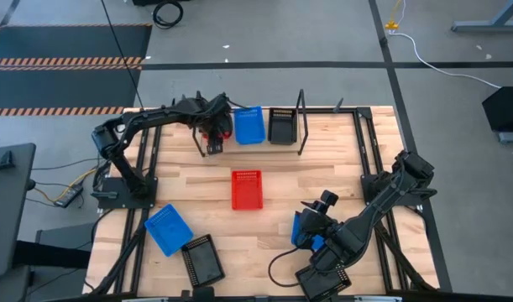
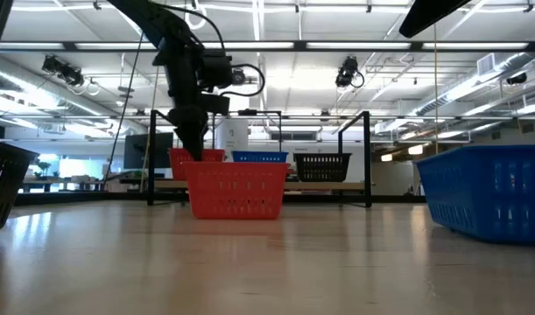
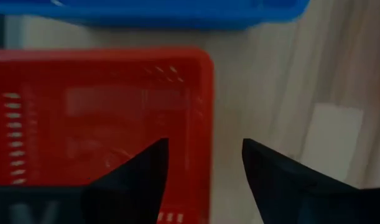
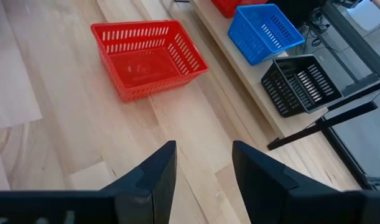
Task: Stack baskets on shelf by color
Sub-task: Stack the right red bin on top of the red bin on the shelf
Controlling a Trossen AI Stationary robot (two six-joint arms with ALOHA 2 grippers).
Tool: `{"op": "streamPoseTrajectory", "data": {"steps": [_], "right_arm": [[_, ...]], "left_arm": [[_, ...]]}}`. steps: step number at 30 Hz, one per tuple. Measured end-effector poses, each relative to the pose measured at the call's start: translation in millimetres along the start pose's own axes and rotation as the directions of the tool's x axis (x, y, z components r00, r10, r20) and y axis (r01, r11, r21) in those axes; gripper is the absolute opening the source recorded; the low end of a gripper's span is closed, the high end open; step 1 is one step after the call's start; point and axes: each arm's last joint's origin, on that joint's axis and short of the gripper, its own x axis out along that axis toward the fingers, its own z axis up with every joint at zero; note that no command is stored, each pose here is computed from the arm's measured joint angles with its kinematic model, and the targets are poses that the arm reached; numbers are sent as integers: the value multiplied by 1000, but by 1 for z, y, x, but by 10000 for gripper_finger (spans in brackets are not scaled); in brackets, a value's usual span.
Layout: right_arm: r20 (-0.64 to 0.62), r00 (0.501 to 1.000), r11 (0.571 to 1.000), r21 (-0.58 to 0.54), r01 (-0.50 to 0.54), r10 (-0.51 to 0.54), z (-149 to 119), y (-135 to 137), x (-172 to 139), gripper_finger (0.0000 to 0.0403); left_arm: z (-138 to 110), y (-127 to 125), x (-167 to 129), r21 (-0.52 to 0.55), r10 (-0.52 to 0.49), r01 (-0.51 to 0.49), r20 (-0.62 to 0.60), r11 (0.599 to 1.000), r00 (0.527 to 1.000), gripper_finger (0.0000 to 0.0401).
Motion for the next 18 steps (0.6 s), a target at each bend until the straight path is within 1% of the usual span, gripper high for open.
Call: {"op": "streamPoseTrajectory", "data": {"steps": [3,12,18], "right_arm": [[0,1000,1000,-1,0,0,0,0,0,163],[0,1000,1000,-1,1,-1,0,0,0,163],[-1,1000,1000,3,1,-1,0,0,0,163]], "left_arm": [[-1,-2,4,4,-19,19,-27,1000,999,201],[-10,-9,3,7,-76,78,-126,997,989,175],[-11,-13,3,10,-113,116,-133,993,985,163]]}}
